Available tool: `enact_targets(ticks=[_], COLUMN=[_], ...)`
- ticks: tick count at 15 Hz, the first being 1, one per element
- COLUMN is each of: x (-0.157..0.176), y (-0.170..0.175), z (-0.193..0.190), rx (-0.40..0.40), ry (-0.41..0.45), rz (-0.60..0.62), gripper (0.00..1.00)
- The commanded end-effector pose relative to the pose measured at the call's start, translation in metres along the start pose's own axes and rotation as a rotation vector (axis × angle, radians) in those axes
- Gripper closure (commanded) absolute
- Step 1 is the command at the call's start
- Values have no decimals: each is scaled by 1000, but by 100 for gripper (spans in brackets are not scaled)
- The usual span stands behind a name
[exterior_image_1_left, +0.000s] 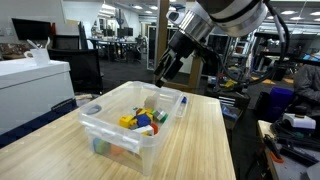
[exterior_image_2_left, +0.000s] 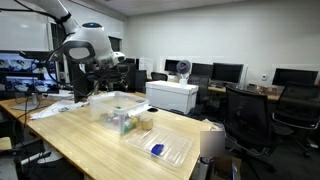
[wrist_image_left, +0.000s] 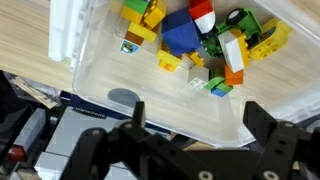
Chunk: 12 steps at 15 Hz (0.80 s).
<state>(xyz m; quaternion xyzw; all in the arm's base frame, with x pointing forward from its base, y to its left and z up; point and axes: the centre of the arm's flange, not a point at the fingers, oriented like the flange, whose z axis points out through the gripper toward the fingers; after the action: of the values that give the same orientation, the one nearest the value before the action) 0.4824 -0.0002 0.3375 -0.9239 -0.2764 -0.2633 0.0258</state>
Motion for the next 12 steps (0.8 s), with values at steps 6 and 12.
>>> enact_targets(ticks=[6, 12], x=[-12, -17], y=[15, 9], z=[65, 99], rx=[4, 31], ry=[-97, -161], rz=[-24, -60], gripper=[0, 0])
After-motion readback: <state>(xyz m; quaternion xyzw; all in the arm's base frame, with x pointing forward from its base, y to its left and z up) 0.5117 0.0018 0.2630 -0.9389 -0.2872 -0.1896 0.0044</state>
